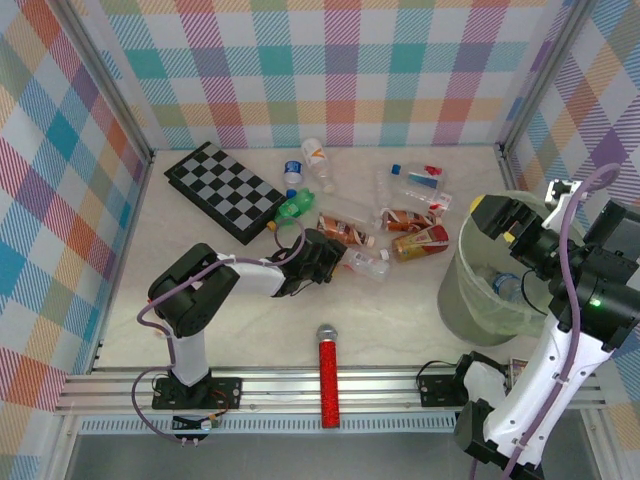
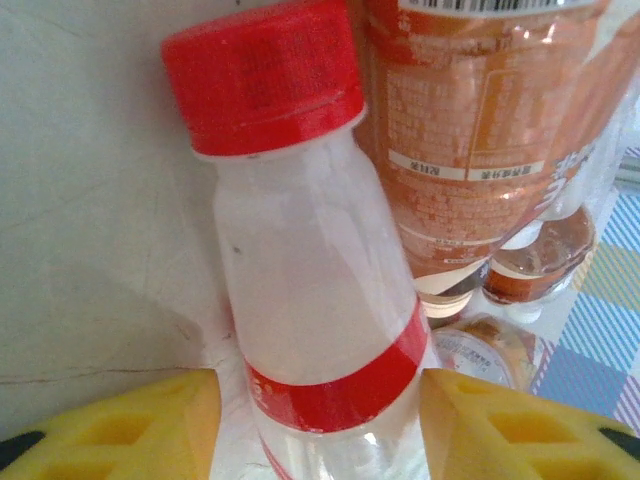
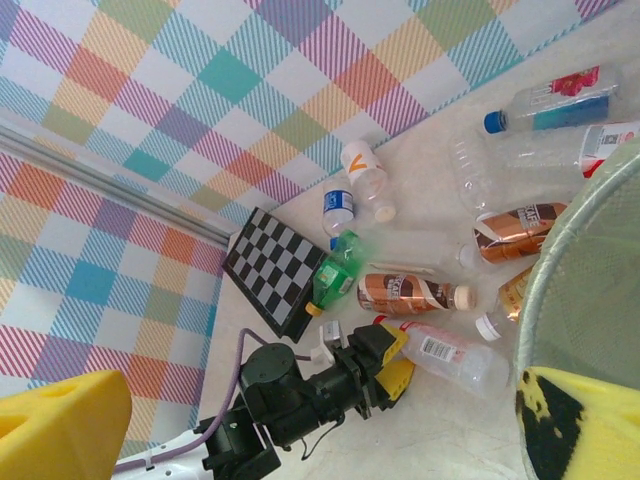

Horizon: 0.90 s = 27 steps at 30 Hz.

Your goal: Put the plastic bottles in the bin

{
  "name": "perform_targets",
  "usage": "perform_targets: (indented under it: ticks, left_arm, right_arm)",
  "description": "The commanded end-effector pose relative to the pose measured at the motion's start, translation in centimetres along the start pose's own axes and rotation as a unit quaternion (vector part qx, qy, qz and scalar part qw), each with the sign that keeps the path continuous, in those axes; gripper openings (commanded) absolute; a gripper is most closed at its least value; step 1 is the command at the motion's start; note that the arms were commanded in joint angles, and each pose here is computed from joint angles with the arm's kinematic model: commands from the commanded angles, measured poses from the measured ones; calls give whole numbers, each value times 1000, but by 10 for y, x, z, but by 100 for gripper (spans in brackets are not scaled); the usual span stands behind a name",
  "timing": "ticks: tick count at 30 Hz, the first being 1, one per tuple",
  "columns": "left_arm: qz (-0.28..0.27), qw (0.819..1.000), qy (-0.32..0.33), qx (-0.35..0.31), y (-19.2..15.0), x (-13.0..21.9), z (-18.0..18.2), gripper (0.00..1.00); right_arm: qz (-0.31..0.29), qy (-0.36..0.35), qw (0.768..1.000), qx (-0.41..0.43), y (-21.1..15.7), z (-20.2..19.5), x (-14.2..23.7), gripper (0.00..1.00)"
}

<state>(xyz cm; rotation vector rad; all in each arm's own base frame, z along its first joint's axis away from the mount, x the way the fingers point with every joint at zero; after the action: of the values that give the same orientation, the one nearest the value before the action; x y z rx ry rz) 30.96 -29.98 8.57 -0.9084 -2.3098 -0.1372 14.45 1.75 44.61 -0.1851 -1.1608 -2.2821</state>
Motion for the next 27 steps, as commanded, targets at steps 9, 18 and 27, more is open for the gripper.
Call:
perform_targets:
  ticks: [9, 18, 27]
  left_arm:
    - [-17, 999, 41, -13, 0, -4, 12, 42]
    - [-32, 997, 17, -68, -1, 39, -15, 42]
    - [-15, 996, 27, -82, -5, 34, -12, 83]
  right_arm:
    - [0, 29, 1000, 6, -4, -1, -4, 97]
    - [-5, 70, 997, 17, 4, 11, -3, 94]
    - [17, 85, 996, 24, 4, 10, -19, 92]
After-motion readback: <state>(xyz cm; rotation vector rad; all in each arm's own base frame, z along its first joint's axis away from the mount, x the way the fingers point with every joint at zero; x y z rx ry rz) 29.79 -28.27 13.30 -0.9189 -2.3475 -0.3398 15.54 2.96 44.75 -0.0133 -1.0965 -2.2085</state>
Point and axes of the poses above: each hand's point on the last joint's axis, 136 mm out from that joint toward the fingers, its own x axis back along the fingers, its own z axis along the line the jaws close on, y = z × x, the point moved 6 cm from there along x, back along the fingers, and after that the axes turned 6 degrees about x, right-handed, at the moved point
